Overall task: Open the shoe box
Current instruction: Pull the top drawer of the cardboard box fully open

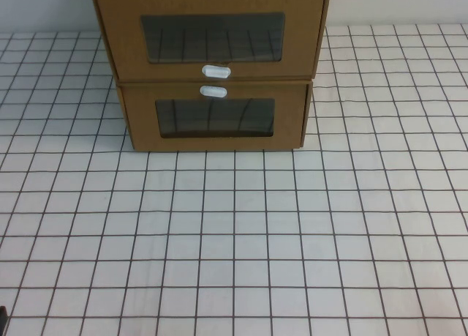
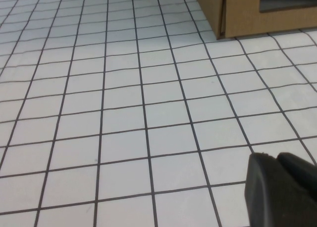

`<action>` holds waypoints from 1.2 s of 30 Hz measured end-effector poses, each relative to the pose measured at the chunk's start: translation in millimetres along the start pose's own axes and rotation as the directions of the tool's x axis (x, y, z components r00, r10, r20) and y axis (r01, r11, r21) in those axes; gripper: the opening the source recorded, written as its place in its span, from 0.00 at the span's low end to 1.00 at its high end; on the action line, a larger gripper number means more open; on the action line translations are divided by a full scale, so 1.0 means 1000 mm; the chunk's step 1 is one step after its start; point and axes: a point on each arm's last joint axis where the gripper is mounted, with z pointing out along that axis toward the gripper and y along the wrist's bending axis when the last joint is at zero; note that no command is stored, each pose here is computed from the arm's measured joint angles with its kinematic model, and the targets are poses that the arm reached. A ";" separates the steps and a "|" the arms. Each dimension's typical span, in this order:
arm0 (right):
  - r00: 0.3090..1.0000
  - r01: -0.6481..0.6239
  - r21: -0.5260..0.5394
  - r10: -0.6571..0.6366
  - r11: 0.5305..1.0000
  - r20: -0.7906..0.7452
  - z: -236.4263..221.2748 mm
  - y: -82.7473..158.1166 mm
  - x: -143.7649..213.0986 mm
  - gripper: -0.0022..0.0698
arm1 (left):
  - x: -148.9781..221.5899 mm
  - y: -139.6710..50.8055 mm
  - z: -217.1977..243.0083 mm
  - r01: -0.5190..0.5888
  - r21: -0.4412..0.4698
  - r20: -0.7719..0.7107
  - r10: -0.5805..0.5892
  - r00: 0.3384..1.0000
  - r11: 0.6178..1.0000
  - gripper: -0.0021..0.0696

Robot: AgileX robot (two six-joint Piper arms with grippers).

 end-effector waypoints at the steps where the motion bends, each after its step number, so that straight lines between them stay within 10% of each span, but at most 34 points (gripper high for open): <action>1: 1.000 0.000 0.000 0.000 1.000 0.000 0.000 0.000 0.000 0.01 | 0.000 0.000 0.000 0.000 0.000 0.002 0.000 1.000 1.000 0.03; 25: 1.000 0.000 0.000 0.000 1.000 0.000 0.000 0.000 0.000 0.01 | -0.001 0.000 0.000 0.007 -0.001 0.014 -0.007 1.000 1.000 0.03; 36: 1.000 0.000 0.000 0.000 1.000 0.000 0.000 0.000 0.000 0.01 | -0.024 -0.003 -0.003 0.501 0.162 0.212 -0.526 0.824 0.850 0.03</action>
